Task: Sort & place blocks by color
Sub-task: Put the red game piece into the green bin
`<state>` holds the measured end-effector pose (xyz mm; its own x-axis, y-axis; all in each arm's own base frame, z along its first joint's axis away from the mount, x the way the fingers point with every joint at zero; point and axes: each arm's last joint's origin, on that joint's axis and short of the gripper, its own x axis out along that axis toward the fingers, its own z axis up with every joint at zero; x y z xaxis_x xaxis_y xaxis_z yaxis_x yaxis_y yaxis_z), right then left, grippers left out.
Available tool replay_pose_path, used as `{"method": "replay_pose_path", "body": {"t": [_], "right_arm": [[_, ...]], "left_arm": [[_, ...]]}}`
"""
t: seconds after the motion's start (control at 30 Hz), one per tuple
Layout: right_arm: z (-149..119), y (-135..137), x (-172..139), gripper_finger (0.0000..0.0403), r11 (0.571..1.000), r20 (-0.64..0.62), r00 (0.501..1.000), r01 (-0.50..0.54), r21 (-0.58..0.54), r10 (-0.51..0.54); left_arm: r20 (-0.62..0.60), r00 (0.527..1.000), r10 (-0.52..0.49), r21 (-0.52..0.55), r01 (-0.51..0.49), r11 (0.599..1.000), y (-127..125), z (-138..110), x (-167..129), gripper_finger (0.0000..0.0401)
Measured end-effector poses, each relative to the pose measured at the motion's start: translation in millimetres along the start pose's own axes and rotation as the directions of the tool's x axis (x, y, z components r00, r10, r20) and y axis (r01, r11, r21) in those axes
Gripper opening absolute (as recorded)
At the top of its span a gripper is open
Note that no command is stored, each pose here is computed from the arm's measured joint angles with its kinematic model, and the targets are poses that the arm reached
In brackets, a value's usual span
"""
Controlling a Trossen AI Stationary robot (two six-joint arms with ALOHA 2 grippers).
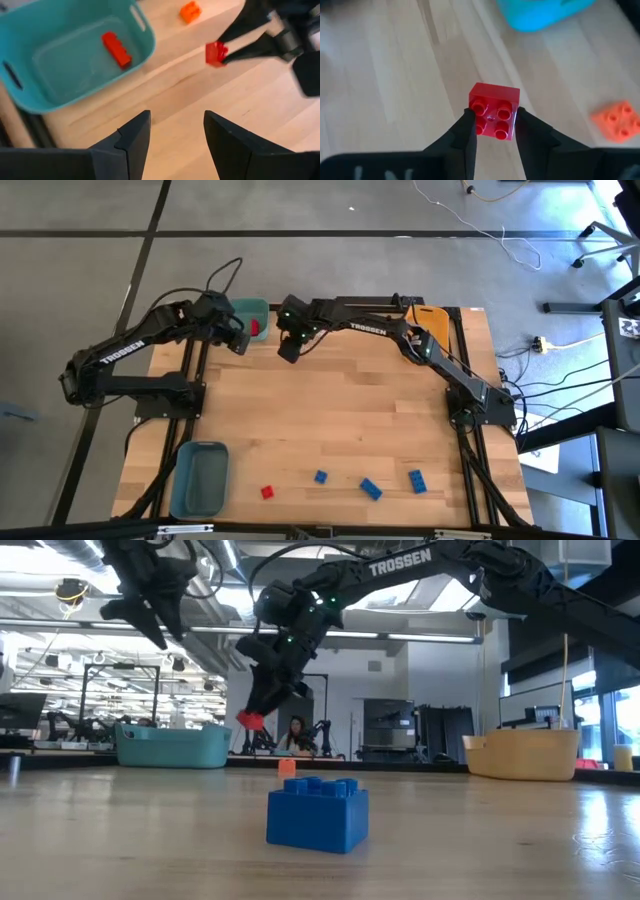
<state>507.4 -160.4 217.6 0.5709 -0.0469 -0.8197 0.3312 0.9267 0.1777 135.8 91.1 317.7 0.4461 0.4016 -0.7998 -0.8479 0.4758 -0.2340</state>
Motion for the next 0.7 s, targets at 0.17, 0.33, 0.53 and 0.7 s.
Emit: {"method": "replay_pose_path", "body": {"t": [0.17, 0.33, 0.53, 0.7], "right_arm": [[10.7, 1.4, -0.7, 0.0105, 1.000, 0.109, 0.994, -0.013, -0.020, 0.015], [24.8, -3.1, -4.2, 0.0106, 0.999, 0.248, 0.968, -0.019, -0.033, 0.027], [38.5, -20.5, -11.0, 0.0105, 0.999, 0.371, 0.927, -0.040, -0.031, 0.049], [45.1, -35.0, -15.5, 0.0106, 0.999, 0.434, 0.900, -0.040, -0.020, 0.044]], "left_arm": [[-0.024, 1.000, 0.014, -0.014, -0.015, 1.000, 1.4, -2.3, 0.0, 0.0177], [-0.032, 0.999, 0.019, -0.022, -0.020, 1.000, 1.8, -3.1, -0.1, 0.0177], [0.006, 0.999, 0.052, -0.059, -0.051, 0.997, 4.6, -4.1, -5.0, 0.0177], [0.068, 0.996, 0.064, -0.103, -0.057, 0.993, 8.2, -6.2, -15.1, 0.0177]]}}
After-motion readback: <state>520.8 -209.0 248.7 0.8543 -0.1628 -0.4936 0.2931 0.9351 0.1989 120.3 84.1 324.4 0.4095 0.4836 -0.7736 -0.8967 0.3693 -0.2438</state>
